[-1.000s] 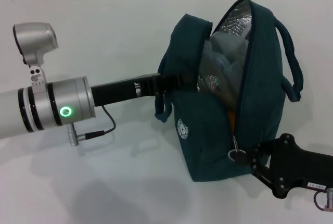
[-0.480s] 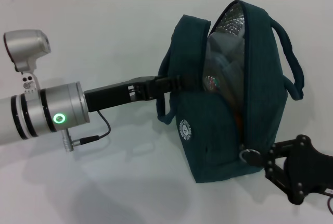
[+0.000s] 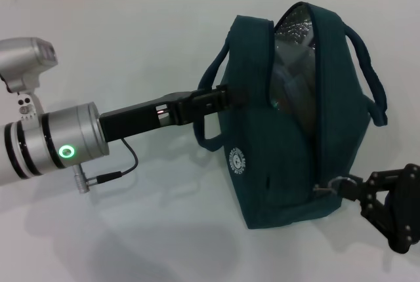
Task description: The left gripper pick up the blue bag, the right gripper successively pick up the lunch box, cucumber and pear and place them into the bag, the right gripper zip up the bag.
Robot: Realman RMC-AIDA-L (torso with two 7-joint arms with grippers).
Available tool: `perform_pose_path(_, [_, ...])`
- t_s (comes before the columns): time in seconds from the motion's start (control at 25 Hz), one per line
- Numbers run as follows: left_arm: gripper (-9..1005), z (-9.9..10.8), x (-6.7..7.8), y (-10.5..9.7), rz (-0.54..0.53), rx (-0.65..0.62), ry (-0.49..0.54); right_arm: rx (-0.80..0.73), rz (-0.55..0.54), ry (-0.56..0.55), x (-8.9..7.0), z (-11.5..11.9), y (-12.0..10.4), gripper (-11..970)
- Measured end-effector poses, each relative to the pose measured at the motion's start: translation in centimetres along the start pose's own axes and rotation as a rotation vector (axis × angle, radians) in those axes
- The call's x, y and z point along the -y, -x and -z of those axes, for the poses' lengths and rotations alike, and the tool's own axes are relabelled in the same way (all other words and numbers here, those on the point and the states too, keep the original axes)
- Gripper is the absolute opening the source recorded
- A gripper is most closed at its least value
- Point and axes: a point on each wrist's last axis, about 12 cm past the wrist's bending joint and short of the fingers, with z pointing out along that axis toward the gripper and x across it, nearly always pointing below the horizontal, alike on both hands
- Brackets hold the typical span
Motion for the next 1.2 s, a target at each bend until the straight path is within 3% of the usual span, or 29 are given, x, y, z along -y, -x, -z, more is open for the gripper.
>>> perform_pose_path(0.24, [667,0.6,0.3,-0.2,-0.029,0.013,-0.016,0.043,0.044,0.003,0.4,-0.5,0.7,9])
perform_pose_path(0.56, [677,1.6,0.5,-0.1,-0.085,0.055,-0.029,0.136,0.126,0.01,2.7,-2.7,3.3,8])
perform_pose_path(0.68, [814,2.3,0.4,-0.2,-0.094,0.077,-0.011,0.163,0.154,0.01,3.6,-3.5,4.2,8])
perform_pose_path(0.8, [814,3.0,0.3,-0.3,-0.097,0.083,0.004,0.18,0.18,-0.009,4.6,-4.2,5.1,8])
perform_pose_path(0.96, [814,3.5,0.3,-0.5,-0.099,0.085,0.015,0.186,0.215,-0.035,6.4,-6.0,6.5,8])
perform_pose_path(1.2, [814,3.8,0.2,-0.3,-0.104,0.084,0.022,0.164,0.24,0.039,7.2,-9.1,7.4,8])
